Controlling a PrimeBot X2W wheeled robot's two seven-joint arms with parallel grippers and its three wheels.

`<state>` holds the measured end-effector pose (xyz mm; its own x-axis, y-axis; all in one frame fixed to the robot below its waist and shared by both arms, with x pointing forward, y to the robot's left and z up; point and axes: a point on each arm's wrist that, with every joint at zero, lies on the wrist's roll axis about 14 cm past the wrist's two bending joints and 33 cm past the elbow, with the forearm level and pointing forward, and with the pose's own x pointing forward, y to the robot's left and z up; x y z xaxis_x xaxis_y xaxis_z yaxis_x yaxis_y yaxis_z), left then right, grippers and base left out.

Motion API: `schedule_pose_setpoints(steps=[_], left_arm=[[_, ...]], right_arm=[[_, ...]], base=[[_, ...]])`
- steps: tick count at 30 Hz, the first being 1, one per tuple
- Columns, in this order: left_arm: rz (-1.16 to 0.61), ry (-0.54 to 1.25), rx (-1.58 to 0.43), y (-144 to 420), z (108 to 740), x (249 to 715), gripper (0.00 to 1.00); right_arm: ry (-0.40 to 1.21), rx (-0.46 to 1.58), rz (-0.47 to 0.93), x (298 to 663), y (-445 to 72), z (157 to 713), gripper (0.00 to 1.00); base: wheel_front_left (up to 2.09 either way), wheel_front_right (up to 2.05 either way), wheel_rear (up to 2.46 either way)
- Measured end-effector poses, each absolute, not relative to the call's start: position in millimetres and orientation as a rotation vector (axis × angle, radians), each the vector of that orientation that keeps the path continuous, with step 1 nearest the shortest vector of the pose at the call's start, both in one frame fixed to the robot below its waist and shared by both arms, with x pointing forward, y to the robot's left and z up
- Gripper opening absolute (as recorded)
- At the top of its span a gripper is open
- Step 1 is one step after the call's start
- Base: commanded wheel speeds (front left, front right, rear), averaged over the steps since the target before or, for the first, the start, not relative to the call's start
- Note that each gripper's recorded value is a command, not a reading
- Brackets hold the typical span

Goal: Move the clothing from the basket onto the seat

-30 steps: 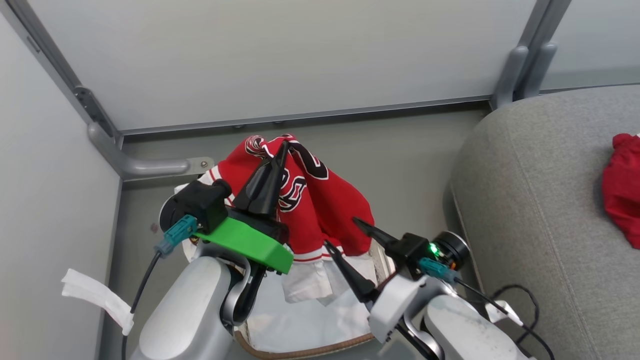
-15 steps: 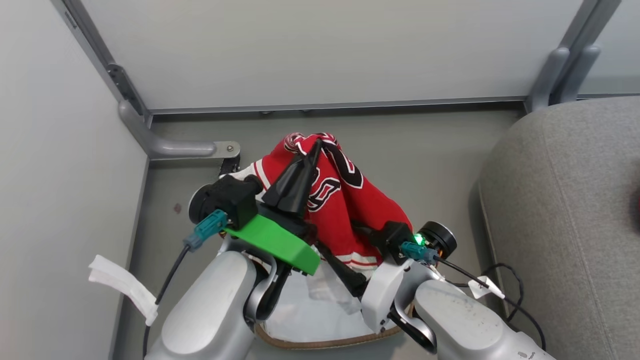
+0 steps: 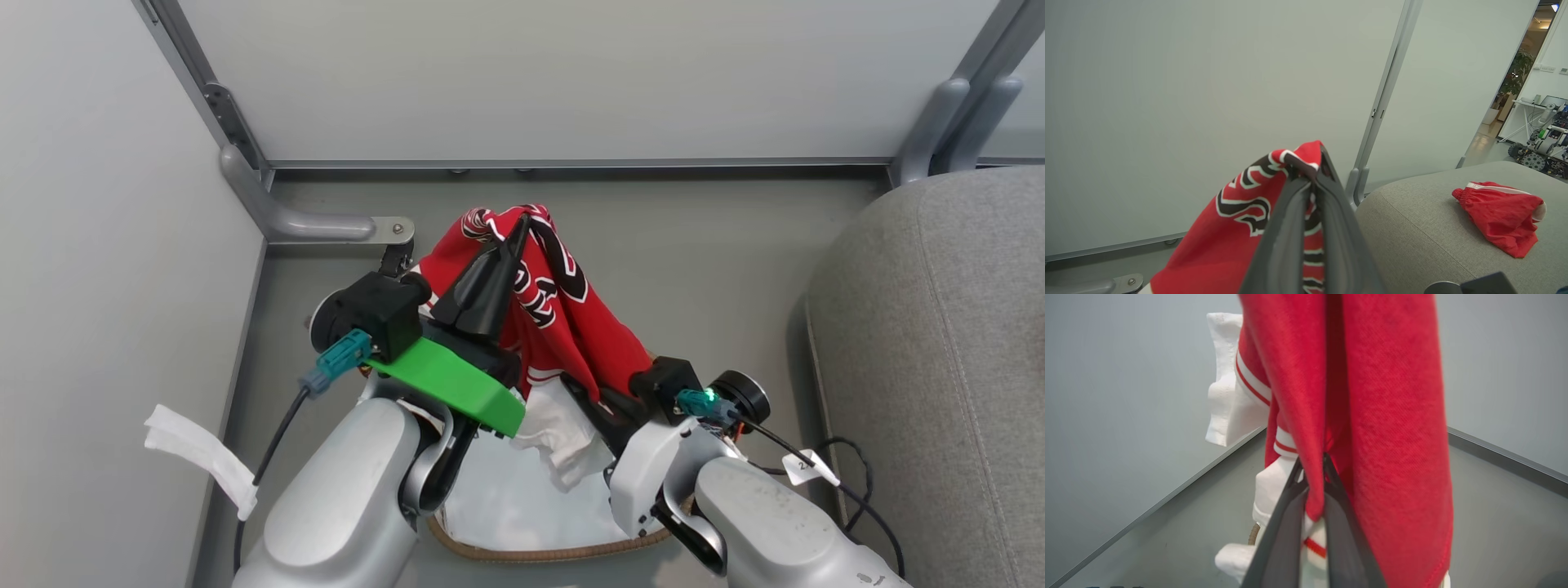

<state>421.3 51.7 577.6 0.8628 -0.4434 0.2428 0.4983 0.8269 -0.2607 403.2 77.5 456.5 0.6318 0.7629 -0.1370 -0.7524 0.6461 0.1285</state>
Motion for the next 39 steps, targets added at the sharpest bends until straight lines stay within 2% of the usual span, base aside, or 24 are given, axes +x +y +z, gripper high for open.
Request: schedule_pose_setpoints(steps=[15,16,17,18,26,39], left_arm=[[-0.481,-0.131,-0.338,53,560,426,0.0],[-0.481,-0.125,-0.335,53,558,426,0.21],[-0.481,-0.116,-0.332,53,554,427,0.54],[-0.482,-0.103,-0.329,52,550,427,1.0],[-0.514,-0.012,-0.316,37,518,423,1.0],[-0.728,0.06,-0.304,-39,496,418,1.0]], right_arm=[[0.151,0.143,0.61,417,7,456,0.0],[0.131,0.157,0.585,419,0,462,0.0],[0.105,0.174,0.557,422,-7,469,0.0],[0.073,0.192,0.526,427,-16,479,0.0],[-0.174,0.274,0.325,435,-88,550,0.0],[-0.355,0.255,0.016,395,-205,596,0.0]], base=[[0.0,0.0,0.0],[0.0,0.0,0.0],[0.0,0.0,0.0],[0.0,0.0,0.0],[0.0,0.0,0.0],[0.0,0.0,0.0]])
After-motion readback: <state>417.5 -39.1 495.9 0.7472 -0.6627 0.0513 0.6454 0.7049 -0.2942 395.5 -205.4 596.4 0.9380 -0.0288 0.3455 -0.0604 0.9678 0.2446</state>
